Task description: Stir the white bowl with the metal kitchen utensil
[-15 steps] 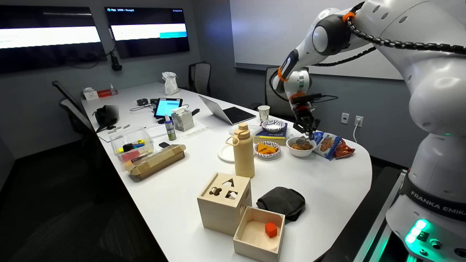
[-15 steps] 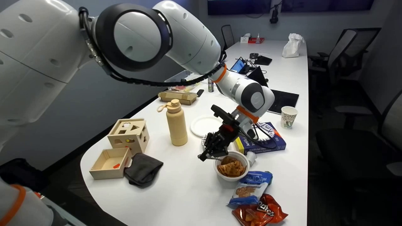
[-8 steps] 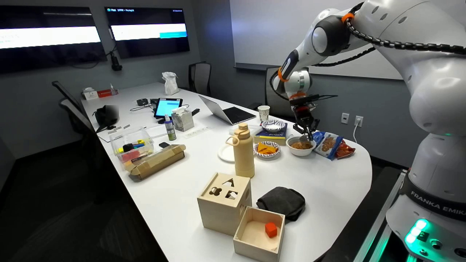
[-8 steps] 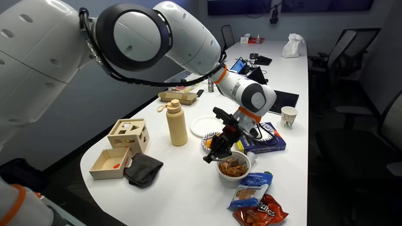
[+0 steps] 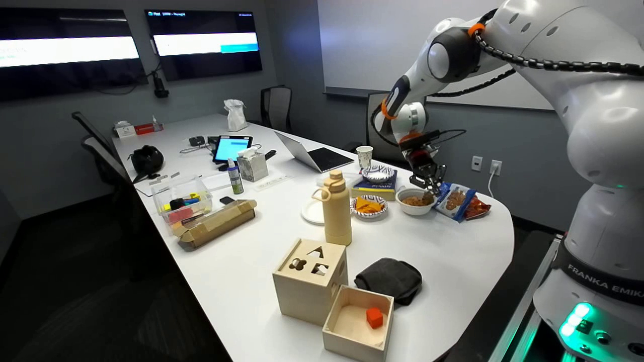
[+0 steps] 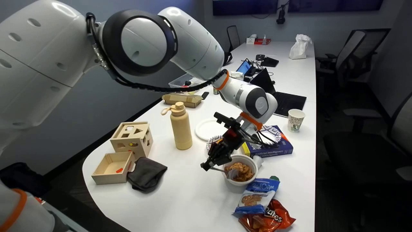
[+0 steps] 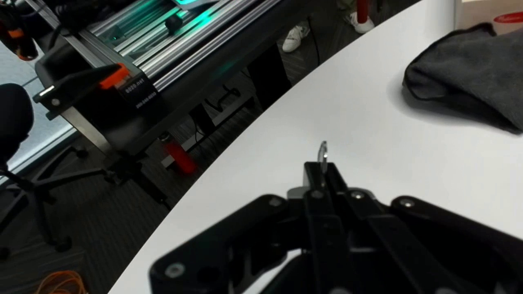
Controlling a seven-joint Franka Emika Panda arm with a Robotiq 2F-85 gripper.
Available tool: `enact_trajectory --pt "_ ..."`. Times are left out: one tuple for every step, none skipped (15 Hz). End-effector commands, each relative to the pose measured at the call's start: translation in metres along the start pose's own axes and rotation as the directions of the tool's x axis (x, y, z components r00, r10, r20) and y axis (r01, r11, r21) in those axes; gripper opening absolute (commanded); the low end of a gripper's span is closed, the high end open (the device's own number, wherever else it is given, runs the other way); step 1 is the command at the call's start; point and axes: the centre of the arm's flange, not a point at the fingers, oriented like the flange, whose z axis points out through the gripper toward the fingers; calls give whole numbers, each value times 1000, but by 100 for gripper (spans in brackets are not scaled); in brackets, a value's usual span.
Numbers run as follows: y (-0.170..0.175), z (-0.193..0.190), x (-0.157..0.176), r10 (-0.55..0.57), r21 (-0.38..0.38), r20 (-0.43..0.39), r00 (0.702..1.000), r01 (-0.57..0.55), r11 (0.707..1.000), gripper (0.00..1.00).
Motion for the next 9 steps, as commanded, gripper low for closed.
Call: enact_trajectory --pt "-12 -1 1 -51 -78 57 997 55 995 1" --pt "-15 1 -1 -68 -82 57 996 73 994 1" --pt "-18 2 -1 -93 -82 58 994 97 992 1" --pt "-21 2 -2 -110 -78 54 992 114 990 1" --pt "-23 2 -3 -134 -68 46 990 137 988 1" --pt "-25 1 -4 -152 -59 34 988 154 986 1" --pt "-26 0 -5 -164 -51 17 986 165 985 1" --pt "-26 -2 -5 -170 -47 3 985 170 984 1" --pt "-26 -3 -5 -157 -45 -23 987 156 987 1"
